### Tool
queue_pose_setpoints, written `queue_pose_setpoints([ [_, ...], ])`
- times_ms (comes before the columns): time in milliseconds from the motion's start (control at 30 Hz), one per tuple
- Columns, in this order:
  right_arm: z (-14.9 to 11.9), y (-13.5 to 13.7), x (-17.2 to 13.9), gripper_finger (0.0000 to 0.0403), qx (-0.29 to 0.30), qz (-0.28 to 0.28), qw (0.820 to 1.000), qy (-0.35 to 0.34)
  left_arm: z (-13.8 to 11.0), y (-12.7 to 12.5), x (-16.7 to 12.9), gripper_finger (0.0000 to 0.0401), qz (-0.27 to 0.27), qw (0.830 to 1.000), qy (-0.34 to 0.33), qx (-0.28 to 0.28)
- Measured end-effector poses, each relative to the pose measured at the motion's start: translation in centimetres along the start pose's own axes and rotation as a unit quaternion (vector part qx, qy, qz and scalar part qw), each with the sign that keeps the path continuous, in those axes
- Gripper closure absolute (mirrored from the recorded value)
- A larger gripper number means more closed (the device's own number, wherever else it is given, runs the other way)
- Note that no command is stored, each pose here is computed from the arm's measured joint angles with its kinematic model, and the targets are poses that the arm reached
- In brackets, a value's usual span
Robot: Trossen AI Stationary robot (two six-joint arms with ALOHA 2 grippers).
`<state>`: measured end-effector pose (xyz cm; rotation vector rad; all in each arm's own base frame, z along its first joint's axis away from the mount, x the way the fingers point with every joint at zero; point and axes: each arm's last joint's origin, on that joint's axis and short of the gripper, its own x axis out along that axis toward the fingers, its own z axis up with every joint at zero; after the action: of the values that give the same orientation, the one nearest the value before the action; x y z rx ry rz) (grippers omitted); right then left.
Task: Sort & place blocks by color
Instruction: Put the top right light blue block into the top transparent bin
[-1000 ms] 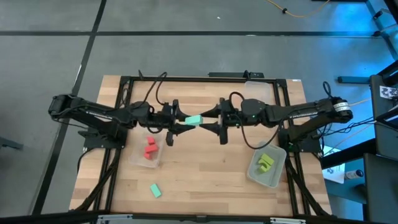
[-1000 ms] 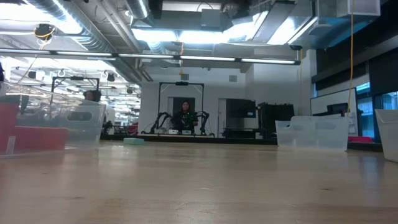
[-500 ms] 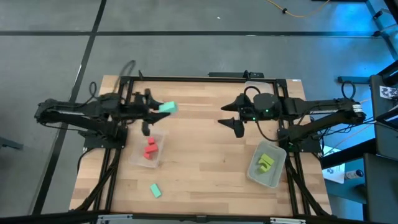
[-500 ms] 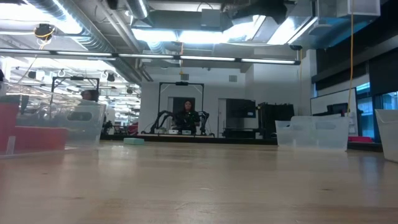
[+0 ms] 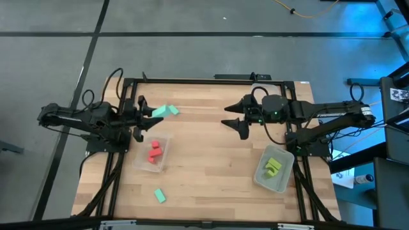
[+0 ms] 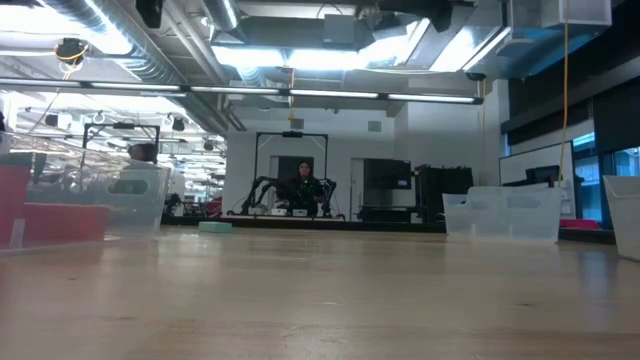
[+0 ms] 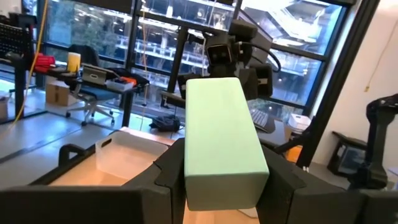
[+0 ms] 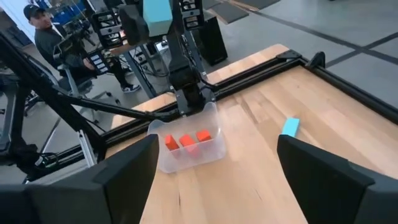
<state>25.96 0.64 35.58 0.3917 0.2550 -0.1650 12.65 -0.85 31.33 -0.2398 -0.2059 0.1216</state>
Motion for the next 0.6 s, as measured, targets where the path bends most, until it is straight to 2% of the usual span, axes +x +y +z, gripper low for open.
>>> queue_pose_setpoints([
  [200, 0.4, 0.3, 0.5, 0.0073, 0.025, 0.017, 0.999, -0.025, -0.4, -0.2, 0.7, 0.0277, -0.008, 1.0, 0.008, -0.002],
  [300, 0.6, 0.7, 1.8, 0.0073, 0.009, 0.044, 0.998, -0.053, -1.5, -0.5, 2.6, 0.0277, -0.021, 0.999, 0.024, -0.004],
  [433, 0.0, 0.9, 3.8, 0.0073, -0.013, 0.075, 0.996, -0.05, -2.4, -1.0, 5.2, 0.0277, -0.025, 0.999, 0.029, -0.007],
  [600, -0.8, 1.0, 5.4, 0.0073, -0.027, 0.097, 0.994, -0.04, -2.9, -1.9, 8.8, 0.0277, -0.033, 0.997, 0.069, -0.001],
])
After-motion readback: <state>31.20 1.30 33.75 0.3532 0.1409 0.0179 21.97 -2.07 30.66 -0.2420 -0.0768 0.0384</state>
